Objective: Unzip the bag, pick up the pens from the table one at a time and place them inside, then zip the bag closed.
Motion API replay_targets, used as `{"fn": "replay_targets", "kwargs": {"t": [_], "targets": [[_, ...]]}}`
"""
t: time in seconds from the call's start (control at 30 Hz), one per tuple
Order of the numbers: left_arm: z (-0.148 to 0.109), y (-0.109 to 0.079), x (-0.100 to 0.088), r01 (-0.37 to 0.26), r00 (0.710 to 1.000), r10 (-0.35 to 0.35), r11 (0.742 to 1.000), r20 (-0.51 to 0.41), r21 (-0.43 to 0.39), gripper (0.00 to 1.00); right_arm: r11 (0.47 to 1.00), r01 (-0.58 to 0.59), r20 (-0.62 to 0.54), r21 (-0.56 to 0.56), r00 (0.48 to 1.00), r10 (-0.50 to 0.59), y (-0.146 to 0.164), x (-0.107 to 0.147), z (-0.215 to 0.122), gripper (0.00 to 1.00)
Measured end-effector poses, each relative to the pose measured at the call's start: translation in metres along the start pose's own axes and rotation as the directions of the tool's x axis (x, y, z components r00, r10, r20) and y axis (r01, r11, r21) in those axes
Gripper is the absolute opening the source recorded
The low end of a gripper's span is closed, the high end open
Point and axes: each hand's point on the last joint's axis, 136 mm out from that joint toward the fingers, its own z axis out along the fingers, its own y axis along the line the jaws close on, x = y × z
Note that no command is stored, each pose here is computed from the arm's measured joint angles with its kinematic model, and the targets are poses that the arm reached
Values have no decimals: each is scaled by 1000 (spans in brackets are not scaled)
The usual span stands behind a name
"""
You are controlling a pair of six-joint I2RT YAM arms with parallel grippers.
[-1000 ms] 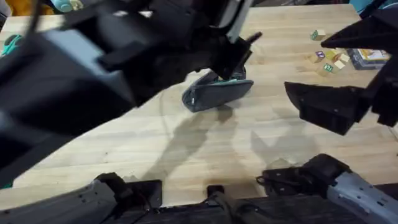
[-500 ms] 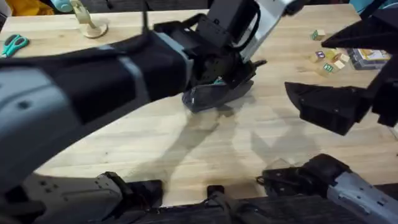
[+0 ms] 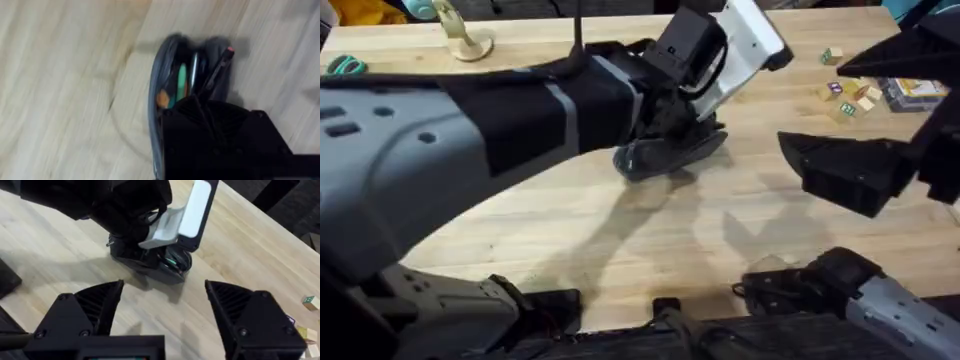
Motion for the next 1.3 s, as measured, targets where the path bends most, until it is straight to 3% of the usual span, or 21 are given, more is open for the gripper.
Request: {"fn": "replay_targets", "kwargs": {"t": [0.17,0.4,0.47,0.63,0.67,0.7,1.03,1.3], "targets": [[-2,10,20,23,997,-24,1000,-73,-16,44,1000,0,0,0,1000,0,0,0,0,998],[-2,15,24,34,996,-36,999,-80,-28,44,1000,0,0,0,1000,0,0,0,0,998],[-2,15,24,31,996,-33,999,-82,-27,102,1000,0,0,0,1000,0,0,0,0,998],[-3,15,25,30,996,-33,999,-85,-29,854,1000,0,0,0,1000,0,0,0,0,998],[-3,15,25,33,996,-36,999,-85,-29,957,1000,0,0,0,1000,0,0,0,0,998],[-3,16,25,34,996,-36,999,-84,-30,982,1000,0,0,0,1000,0,0,0,0,998],[-12,16,14,61,997,-63,998,-40,-35,992,1000,0,0,0,1000,0,0,0,0,998],[-83,30,-23,66,987,-49,992,153,-108,992,1000,0,0,0,1000,0,0,0,0,998]]}}
